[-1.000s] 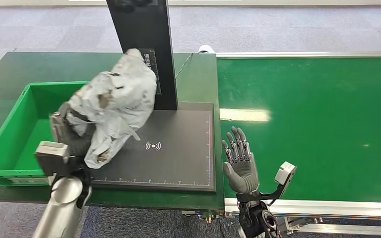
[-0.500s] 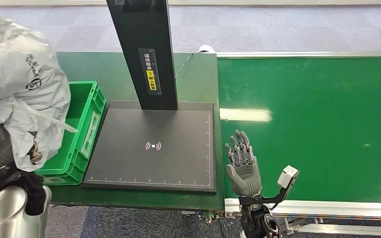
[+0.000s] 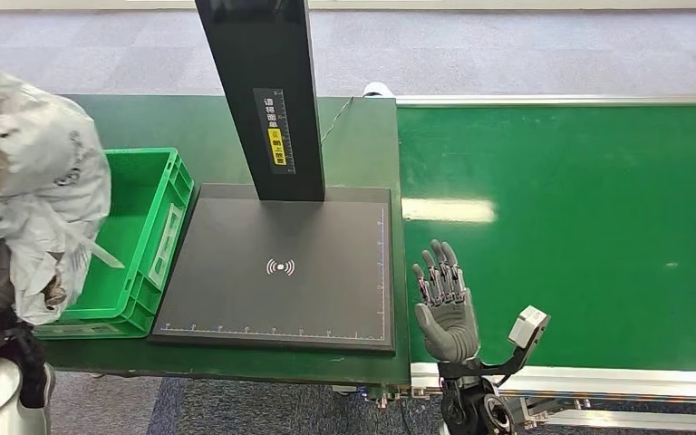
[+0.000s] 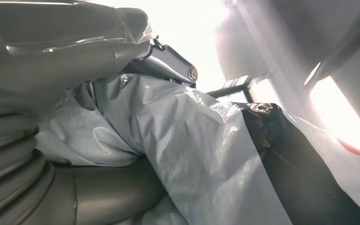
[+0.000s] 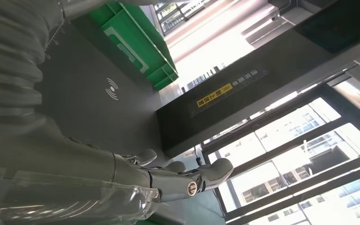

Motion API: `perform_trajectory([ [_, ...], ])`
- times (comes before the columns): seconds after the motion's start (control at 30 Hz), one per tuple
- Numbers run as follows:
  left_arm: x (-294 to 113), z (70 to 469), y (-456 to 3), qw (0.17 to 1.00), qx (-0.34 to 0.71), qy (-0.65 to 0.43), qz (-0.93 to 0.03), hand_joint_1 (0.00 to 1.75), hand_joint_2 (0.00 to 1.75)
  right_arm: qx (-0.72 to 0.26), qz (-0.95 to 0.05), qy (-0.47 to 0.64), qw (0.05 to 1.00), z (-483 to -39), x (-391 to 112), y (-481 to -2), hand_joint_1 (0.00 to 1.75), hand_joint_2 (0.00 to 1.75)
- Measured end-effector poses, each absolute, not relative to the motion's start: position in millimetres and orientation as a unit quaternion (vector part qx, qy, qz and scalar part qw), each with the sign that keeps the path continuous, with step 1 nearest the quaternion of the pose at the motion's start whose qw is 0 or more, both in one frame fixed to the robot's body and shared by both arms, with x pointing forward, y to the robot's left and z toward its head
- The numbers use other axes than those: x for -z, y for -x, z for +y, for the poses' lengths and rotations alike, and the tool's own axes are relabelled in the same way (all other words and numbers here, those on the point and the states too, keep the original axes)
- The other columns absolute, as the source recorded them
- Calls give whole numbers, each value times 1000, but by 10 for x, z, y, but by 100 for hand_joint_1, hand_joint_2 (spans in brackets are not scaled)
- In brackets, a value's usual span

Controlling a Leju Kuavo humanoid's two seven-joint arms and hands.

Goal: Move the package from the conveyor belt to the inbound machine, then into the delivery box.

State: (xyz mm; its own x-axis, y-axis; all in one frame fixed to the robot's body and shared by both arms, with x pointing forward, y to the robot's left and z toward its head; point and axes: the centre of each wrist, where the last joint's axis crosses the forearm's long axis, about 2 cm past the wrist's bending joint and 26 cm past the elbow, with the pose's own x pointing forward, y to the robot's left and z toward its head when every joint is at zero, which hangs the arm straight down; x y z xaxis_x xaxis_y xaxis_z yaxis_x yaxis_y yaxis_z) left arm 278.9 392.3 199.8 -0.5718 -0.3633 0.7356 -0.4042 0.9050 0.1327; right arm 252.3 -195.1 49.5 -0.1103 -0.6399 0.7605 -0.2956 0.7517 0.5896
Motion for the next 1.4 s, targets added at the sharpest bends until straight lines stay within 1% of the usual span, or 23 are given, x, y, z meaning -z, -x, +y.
perform_trajectory([
  [0.13,-1743,4280,-2989,525,45,-310,-792,174,175,145,-734,-322,580,-1944,-540,-2530,0,175],
  [0.27,-1513,4612,-3245,601,93,-365,-705,172,175,142,-731,-328,581,-1907,-575,-2531,0,175],
  [0.33,-1442,4741,-3347,630,104,-375,-672,165,175,140,-728,-332,583,-1881,-587,-2534,0,175],
  [0.37,-1419,4793,-3392,642,107,-378,-659,149,175,139,-728,-334,583,-1870,-593,-2537,0,175],
  [0.43,-1393,4881,-3469,660,111,-382,-637,65,175,136,-727,-336,582,-1852,-606,-2549,0,175],
  [0.47,-1380,4915,-3504,670,112,-383,-626,27,175,135,-727,-337,582,-1846,-611,-2557,0,175],
  [0.5,-1374,4947,-3538,678,114,-383,-617,0,175,134,-728,-338,582,-1841,-616,-2565,0,175],
  [0.8,-1371,5087,-3685,717,113,-376,-576,0,175,131,-729,-337,581,-1828,-631,-2588,0,175],
  [1.17,-1344,5100,-3698,728,113,-370,-566,0,175,130,-730,-334,582,-1827,-636,-2596,0,175],
  [1.27,-1342,5097,-3700,719,98,-365,-583,0,175,128,-732,-325,586,-1829,-633,-2595,0,175],
  [1.4,-1407,5053,-3724,679,53,-345,-645,0,175,124,-733,-312,592,-1833,-625,-2588,0,175],
])
